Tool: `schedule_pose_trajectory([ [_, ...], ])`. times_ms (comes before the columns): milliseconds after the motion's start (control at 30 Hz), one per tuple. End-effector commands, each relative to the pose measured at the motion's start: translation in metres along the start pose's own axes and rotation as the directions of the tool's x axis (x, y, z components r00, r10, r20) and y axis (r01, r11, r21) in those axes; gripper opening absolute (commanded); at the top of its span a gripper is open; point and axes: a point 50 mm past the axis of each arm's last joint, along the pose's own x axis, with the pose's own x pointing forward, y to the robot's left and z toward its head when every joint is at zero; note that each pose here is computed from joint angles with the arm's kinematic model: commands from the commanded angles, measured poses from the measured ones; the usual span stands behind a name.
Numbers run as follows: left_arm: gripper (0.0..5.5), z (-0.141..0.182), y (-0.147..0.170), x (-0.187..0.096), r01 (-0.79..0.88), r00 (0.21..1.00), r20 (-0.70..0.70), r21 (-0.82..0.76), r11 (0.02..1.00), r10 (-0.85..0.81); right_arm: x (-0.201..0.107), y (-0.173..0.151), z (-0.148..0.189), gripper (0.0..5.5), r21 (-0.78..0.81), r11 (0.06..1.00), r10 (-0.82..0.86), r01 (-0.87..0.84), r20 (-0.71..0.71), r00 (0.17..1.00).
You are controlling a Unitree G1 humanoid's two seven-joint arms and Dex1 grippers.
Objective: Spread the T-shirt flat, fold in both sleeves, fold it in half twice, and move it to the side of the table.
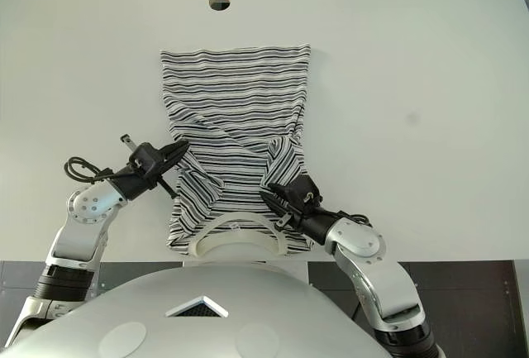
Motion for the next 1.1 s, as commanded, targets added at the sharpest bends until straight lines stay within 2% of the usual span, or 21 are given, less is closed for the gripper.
schedule_pose_trajectory([
  [33, 0.10, 0.011, 0.004, -0.007, 0.014, 0.998, 0.060, 0.076, 0.997, -0.018, 0.000, 0.005, 0.011, 2.01, -0.055, 0.998, 0.037, -0.033, 0.061, 0.997],
  [133, 0.39, 0.017, 0.007, -0.022, 0.088, 0.994, 0.046, 0.136, 0.987, -0.095, -0.006, 0.009, 0.028, 2.55, -0.145, 0.988, 0.070, -0.047, 0.158, 0.985],
  [233, 0.86, 0.026, 0.014, -0.042, 0.169, 0.985, 0.004, 0.199, 0.965, -0.173, -0.020, 0.005, 0.049, 2.61, -0.244, 0.970, 0.074, -0.002, 0.287, 0.955],
  [333, 1.35, 0.027, 0.015, -0.064, 0.302, 0.952, -0.136, 0.282, 0.911, -0.273, -0.042, -0.016, 0.062, 2.61, -0.319, 0.943, 0.030, 0.091, 0.355, 0.934],
  [400, 1.67, 0.028, 0.017, -0.074, 0.365, 0.927, -0.202, 0.306, 0.879, -0.315, -0.054, -0.032, 0.064, 2.87, -0.421, 0.894, -0.012, 0.154, 0.322, 0.947],
  [500, 2.28, 0.031, 0.021, -0.086, 0.458, 0.880, -0.301, 0.335, 0.823, -0.367, -0.070, -0.052, 0.057, 3.56, -0.656, 0.741, -0.046, 0.144, 0.165, 0.985],
  [567, 2.61, 0.026, 0.023, -0.092, 0.536, 0.827, -0.388, 0.330, 0.777, -0.406, -0.075, -0.060, 0.042, 3.97, -0.790, 0.613, -0.051, 0.016, -0.020, 0.998],
  [633, 2.81, 0.019, 0.024, -0.095, 0.600, 0.775, -0.456, 0.310, 0.737, -0.439, -0.076, -0.058, 0.023, 4.18, -0.817, 0.551, -0.007, -0.166, -0.204, 0.979],
  [733, 2.81, 0.014, 0.022, -0.095, 0.635, 0.747, -0.476, 0.300, 0.712, -0.465, -0.076, -0.048, 0.006, 4.18, -0.784, 0.531, 0.069, -0.320, -0.337, 0.939],
  [833, 2.81, 0.011, 0.012, -0.093, 0.651, 0.737, -0.456, 0.283, 0.704, -0.499, -0.074, -0.044, -0.004, 4.18, -0.760, 0.517, 0.106, -0.393, -0.399, 0.911],
  [967, 2.81, 0.004, -0.001, -0.088, 0.681, 0.716, -0.437, 0.264, 0.684, -0.544, -0.071, -0.035, -0.014, 4.18, -0.742, 0.500, 0.153, -0.446, -0.431, 0.889],
  [1100, 2.81, 0.003, -0.010, -0.079, 0.684, 0.720, -0.398, 0.263, 0.681, -0.569, -0.062, -0.026, -0.016, 4.18, -0.757, 0.482, 0.201, -0.441, -0.394, 0.897],
])
